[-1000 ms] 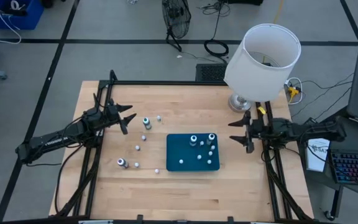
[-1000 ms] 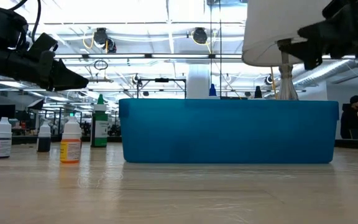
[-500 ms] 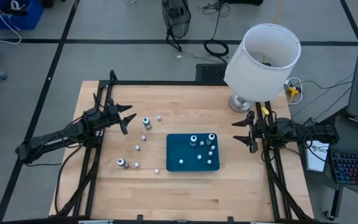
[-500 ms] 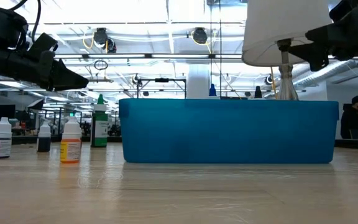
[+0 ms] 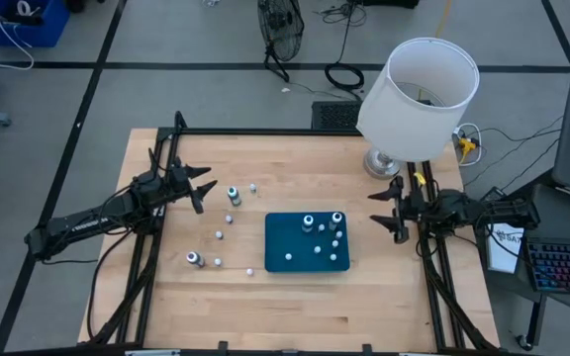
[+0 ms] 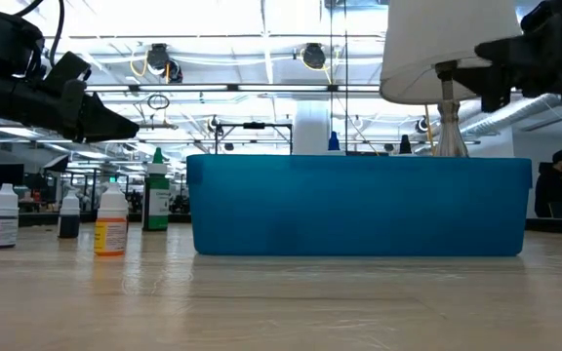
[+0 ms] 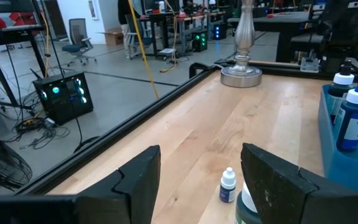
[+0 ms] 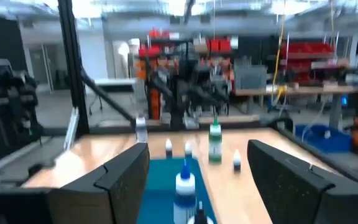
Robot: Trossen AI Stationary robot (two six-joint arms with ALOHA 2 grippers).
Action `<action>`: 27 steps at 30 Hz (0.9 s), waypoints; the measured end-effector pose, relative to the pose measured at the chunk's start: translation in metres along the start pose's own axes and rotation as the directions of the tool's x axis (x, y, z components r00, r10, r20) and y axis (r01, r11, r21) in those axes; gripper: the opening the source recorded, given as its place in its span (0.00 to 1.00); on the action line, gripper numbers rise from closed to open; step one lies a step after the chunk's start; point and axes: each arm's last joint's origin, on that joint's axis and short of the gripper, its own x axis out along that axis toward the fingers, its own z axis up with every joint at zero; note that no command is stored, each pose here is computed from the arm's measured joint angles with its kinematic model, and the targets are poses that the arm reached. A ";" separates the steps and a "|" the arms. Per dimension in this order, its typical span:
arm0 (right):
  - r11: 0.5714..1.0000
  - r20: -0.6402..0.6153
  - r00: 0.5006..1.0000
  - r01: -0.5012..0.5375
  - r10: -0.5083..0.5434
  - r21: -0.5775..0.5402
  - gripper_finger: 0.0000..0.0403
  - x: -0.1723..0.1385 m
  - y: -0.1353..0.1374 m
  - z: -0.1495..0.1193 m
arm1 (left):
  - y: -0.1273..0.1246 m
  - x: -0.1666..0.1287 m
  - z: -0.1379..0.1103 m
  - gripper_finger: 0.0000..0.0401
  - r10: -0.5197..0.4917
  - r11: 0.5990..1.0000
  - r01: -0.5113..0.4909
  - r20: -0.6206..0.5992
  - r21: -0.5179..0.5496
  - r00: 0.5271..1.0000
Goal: Pick & Place food coloring
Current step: Put the small black food coloring bottle into the blue bin
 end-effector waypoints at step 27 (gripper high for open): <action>1.000 -0.108 0.994 0.002 -0.001 0.006 0.65 0.000 0.000 -0.011 | 0.000 0.000 0.000 0.56 0.000 1.000 0.000 0.000 0.000 1.000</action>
